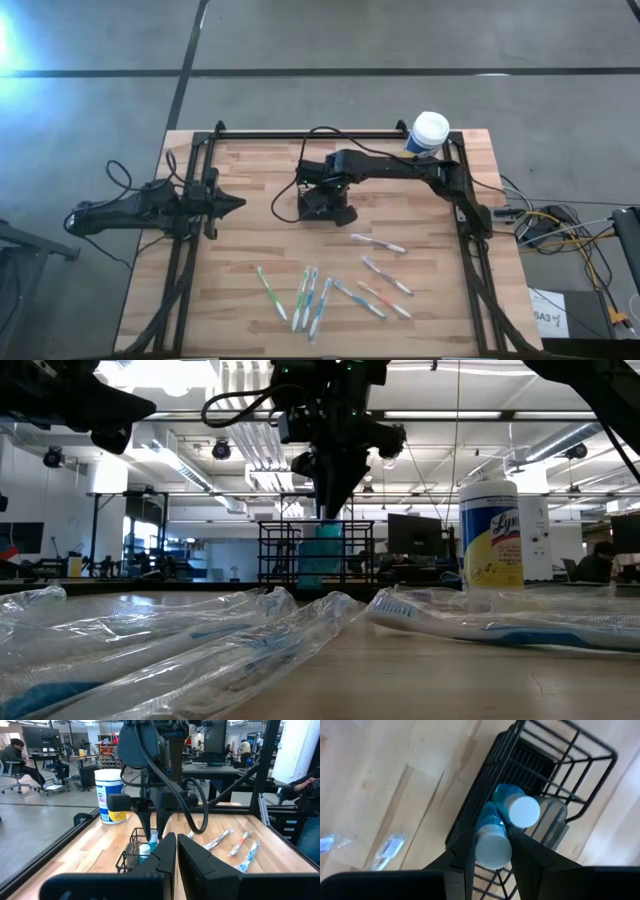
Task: Pick & Place toothbrushing station
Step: Put the blue mouthwash in the wire organizer
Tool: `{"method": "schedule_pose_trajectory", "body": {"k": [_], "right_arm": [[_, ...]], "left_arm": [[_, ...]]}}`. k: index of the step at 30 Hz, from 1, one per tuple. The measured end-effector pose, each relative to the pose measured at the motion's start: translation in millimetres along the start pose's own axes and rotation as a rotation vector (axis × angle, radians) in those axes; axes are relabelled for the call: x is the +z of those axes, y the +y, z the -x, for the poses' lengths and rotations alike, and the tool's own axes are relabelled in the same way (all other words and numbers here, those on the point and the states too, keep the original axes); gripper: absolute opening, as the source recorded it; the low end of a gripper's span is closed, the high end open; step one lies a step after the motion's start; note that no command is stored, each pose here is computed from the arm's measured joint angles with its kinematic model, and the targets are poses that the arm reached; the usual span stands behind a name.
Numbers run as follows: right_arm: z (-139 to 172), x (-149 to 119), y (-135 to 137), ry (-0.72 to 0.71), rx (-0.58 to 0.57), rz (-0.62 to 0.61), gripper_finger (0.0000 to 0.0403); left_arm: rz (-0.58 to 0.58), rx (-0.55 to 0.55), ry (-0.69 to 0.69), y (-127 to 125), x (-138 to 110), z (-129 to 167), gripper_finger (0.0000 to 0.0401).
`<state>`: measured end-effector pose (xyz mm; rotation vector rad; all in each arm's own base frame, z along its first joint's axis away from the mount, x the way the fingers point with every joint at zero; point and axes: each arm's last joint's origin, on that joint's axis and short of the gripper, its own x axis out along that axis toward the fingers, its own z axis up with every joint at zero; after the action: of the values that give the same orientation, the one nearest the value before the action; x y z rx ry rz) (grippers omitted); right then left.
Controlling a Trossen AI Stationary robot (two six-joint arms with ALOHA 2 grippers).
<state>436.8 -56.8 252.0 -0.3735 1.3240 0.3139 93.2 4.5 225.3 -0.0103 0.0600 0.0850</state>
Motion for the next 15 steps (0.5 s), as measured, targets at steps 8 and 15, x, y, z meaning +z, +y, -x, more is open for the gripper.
{"method": "schedule_pose_trajectory", "body": {"k": [8,15], "right_arm": [[-8,-2,-1,-0.031,0.039,-0.008,0.009],[-11,-3,-1,-0.034,0.042,-0.005,0.009]], "left_arm": [[0.0,-0.001,0.0,0,0,0,0.0023],[-0.007,-0.002,0.0,0,0,0,0.0023]]}}
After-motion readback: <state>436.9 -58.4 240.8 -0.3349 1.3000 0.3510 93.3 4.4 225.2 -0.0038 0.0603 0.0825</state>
